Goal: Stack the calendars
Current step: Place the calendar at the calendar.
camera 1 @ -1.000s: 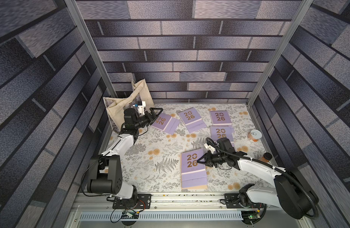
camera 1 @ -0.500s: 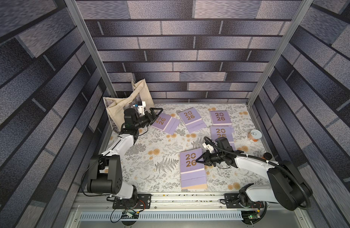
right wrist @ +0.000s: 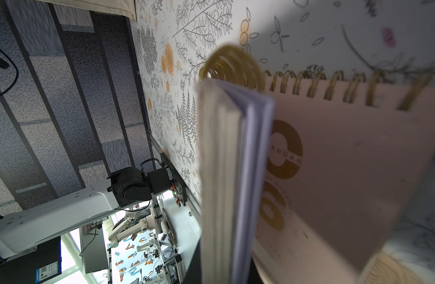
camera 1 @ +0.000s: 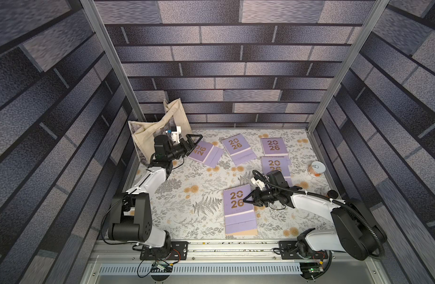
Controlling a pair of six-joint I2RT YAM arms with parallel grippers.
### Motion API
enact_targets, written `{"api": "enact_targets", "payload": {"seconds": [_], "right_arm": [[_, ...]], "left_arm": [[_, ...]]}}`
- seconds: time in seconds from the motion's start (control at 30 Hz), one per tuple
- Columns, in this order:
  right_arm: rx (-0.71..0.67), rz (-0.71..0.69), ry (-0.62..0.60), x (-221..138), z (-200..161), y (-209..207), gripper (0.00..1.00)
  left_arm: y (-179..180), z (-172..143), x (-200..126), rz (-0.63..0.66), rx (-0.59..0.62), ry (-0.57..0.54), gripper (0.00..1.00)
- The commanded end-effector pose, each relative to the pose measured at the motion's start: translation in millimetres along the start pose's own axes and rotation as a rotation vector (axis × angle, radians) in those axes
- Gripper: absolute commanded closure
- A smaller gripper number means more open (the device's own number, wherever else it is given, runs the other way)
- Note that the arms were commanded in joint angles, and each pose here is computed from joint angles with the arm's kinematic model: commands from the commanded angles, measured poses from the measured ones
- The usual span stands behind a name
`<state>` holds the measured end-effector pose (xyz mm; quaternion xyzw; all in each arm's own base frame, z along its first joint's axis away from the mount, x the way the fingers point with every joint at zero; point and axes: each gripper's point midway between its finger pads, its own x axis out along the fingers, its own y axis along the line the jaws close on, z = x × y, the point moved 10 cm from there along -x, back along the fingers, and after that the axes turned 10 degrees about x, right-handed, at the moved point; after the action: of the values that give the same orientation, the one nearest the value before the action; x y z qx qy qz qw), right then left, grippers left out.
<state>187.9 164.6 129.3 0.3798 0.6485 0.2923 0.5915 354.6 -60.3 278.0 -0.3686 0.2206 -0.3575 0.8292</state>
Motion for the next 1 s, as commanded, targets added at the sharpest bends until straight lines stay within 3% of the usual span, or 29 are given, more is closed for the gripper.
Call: {"api": "enact_targets", "payload": {"seconds": [0.0,0.33,0.97], "right_arm": [[0.092,-0.119,0.003,2.8,-4.7,-17.7,0.89],[0.094,-0.186,-0.024,-1.8,-5.4,-18.4,0.65],[0.051,-0.247,-0.055,-5.9,4.8,-7.6,0.63]], "left_arm": [[0.9,-3.8,1.4,-0.02,0.004,0.014,0.0],[1.3,-3.3,0.5,-0.022,0.007,0.017,0.0],[1.6,-3.4,-0.9,-0.023,0.005,0.017,0.0]]}}
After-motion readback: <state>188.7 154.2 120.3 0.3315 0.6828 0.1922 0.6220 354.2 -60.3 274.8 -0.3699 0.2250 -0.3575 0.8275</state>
